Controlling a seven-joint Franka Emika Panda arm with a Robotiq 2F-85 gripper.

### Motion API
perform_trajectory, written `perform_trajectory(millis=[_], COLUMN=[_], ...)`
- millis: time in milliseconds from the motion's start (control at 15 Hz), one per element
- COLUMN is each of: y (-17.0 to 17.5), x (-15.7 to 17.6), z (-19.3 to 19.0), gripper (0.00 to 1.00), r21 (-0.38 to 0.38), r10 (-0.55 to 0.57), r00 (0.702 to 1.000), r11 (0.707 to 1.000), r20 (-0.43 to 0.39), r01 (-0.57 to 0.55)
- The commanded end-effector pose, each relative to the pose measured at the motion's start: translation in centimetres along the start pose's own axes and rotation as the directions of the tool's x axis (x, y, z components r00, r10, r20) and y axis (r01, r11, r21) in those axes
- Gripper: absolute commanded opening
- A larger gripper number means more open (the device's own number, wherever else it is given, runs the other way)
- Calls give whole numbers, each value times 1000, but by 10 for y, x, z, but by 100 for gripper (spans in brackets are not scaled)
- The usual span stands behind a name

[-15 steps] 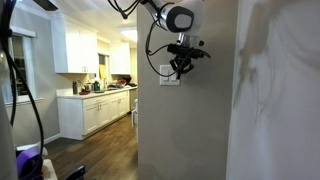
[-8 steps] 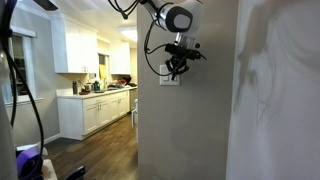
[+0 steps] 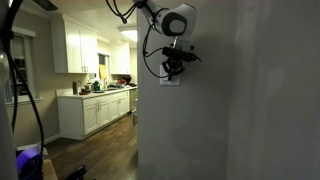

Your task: Flip the switch to turn off the light

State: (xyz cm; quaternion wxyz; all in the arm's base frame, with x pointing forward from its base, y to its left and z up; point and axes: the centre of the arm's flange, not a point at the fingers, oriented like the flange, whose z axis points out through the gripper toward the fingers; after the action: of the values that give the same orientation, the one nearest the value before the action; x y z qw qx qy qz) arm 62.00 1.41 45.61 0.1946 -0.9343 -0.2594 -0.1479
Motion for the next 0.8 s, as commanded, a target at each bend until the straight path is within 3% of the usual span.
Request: perform_trajectory(millis=[0,333,733], y=[3,5,14], x=[2,-1,-26], z=[-2,-5,-37], gripper=[0,0,0], r21=[-62,-45,-143], r10=[-30,-27,-27], r00=[998,1000,997], r11=[998,999,989], r20=[-48,-1,77], r01=[27,27,38])
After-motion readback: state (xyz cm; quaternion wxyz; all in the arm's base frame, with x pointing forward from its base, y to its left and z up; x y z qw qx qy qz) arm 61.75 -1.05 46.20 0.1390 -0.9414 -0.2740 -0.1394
